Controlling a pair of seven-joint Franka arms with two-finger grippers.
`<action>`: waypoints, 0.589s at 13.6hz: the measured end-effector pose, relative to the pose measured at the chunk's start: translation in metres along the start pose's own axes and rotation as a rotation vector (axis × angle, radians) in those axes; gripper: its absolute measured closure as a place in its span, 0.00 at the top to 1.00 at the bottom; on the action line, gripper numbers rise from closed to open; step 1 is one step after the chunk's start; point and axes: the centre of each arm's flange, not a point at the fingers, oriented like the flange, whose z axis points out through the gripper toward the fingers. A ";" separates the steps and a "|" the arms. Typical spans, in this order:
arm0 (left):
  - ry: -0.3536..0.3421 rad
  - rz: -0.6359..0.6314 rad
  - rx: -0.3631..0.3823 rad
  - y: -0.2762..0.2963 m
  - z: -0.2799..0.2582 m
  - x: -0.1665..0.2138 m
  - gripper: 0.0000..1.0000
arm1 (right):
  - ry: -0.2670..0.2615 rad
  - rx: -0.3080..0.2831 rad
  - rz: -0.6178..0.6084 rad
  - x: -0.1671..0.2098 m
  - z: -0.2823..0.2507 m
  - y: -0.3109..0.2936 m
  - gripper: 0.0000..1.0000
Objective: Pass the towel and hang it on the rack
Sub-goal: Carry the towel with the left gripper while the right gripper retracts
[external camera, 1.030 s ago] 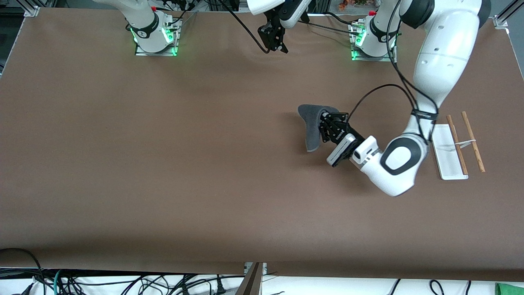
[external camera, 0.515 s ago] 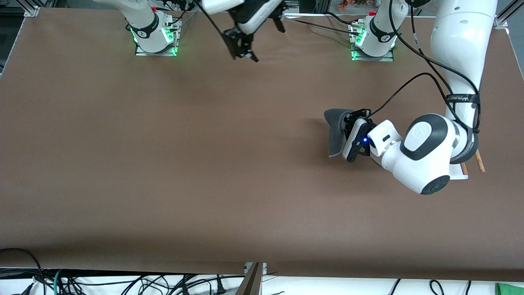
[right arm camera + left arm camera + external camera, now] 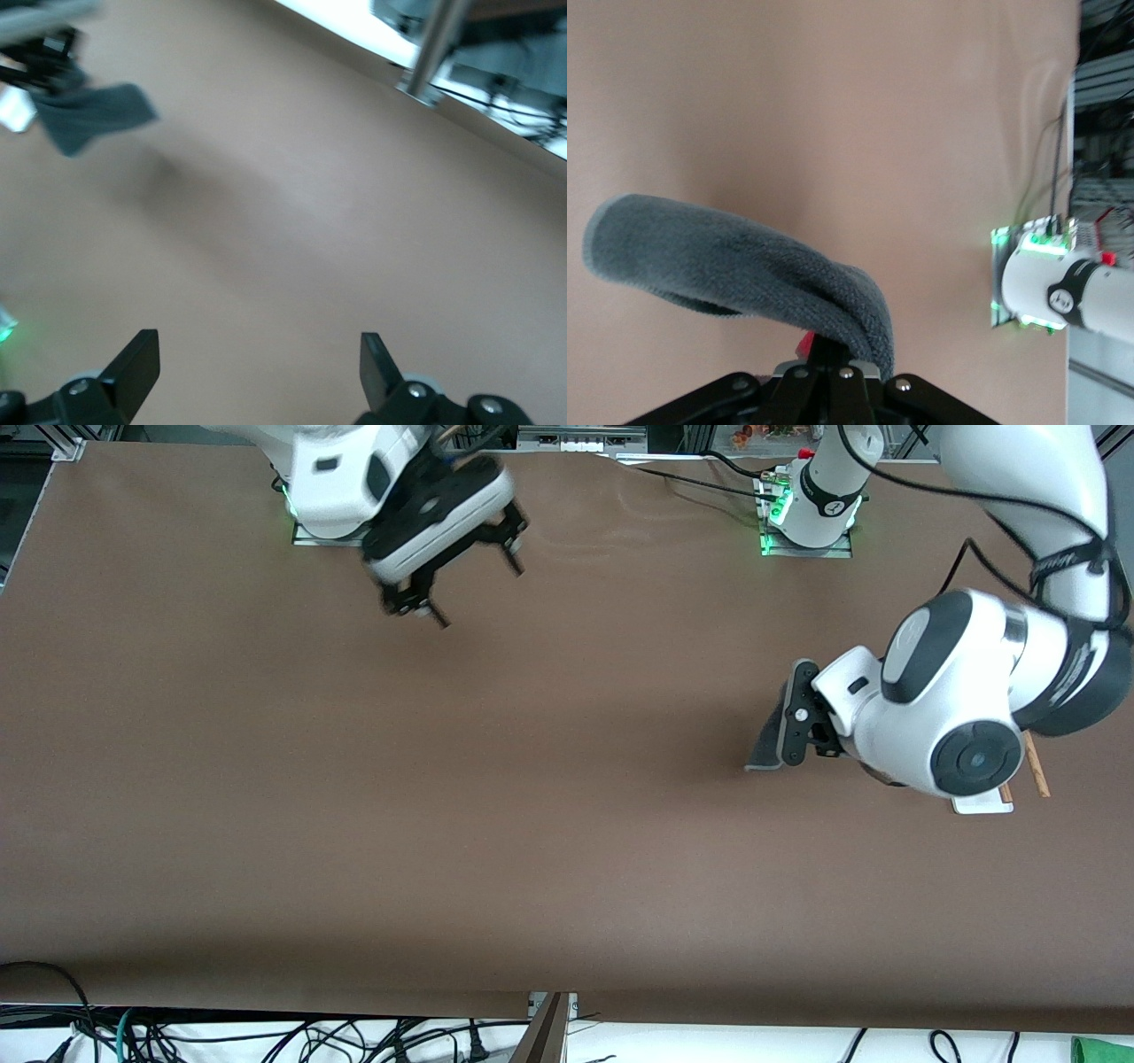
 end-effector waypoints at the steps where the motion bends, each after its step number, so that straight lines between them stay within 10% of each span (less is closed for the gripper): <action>1: -0.016 -0.008 0.035 0.004 -0.011 -0.002 0.01 | -0.010 -0.020 0.031 0.000 0.005 0.020 1.00; 8: -0.012 -0.121 0.166 0.000 -0.047 -0.079 0.01 | -0.111 -0.083 0.172 -0.007 0.056 0.107 1.00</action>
